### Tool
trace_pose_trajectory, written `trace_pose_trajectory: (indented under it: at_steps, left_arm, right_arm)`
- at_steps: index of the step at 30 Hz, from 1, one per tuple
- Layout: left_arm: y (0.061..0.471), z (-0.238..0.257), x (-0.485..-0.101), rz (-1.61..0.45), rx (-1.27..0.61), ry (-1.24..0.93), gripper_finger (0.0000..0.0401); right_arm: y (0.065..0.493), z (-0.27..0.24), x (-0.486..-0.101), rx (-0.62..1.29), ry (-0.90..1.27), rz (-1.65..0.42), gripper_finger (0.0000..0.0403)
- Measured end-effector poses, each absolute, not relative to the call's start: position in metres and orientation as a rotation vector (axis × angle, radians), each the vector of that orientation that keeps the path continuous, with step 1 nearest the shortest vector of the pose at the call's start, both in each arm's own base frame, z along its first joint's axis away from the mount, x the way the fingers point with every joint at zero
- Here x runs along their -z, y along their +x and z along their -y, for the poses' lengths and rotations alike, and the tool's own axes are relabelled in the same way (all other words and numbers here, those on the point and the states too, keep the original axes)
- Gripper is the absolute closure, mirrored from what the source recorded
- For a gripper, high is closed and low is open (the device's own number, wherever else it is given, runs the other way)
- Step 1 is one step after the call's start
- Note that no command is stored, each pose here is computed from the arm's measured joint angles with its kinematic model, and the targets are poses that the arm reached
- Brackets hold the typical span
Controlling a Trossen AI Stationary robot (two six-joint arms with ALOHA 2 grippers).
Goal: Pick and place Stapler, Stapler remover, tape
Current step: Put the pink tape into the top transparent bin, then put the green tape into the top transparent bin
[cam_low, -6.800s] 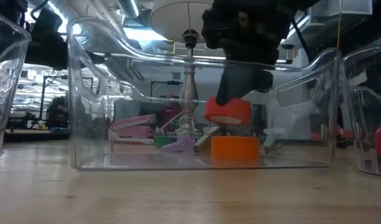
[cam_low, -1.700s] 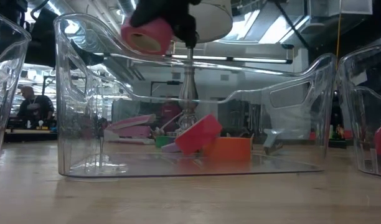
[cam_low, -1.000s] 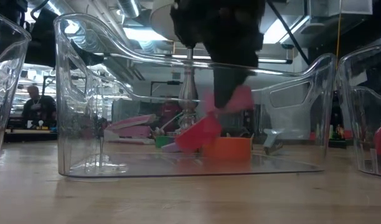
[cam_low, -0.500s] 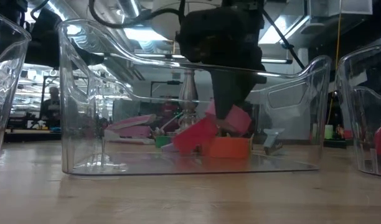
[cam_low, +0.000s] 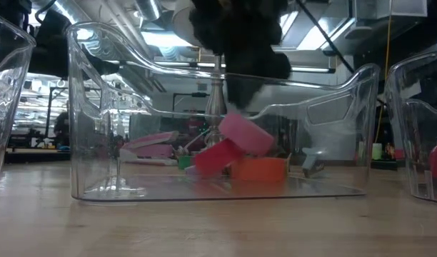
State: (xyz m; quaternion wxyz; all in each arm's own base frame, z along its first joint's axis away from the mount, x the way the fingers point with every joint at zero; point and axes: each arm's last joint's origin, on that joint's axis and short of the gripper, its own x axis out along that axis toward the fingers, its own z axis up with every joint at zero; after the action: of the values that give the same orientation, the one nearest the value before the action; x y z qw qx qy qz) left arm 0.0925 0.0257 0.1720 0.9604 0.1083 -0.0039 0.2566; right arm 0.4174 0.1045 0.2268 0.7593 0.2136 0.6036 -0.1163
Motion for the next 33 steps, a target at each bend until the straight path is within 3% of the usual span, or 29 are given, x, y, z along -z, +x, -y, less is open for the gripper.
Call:
trace_pose_trajectory:
  at_steps: [6, 12, 26, 33]
  left_arm:
    - [0.093, -0.026, -0.172, 0.008, -0.520, 0.219, 0.0162]
    - [0.092, -0.026, -0.172, 0.008, -0.520, 0.220, 0.0162]
    - [0.093, -0.026, -0.172, 0.008, -0.520, 0.219, 0.0162]
    - [0.093, -0.026, -0.172, 0.007, -0.520, 0.220, 0.0162]
  right_arm:
    - [0.430, -0.103, -0.261, 0.242, 0.282, -1.131, 0.0290]
    - [0.439, -0.087, -0.269, 0.241, 0.099, -1.044, 0.0290]
    - [0.456, -0.012, -0.267, 0.398, 0.183, -0.973, 0.0290]
    - [0.471, 0.006, -0.231, 0.406, 0.149, -1.033, 0.0290]
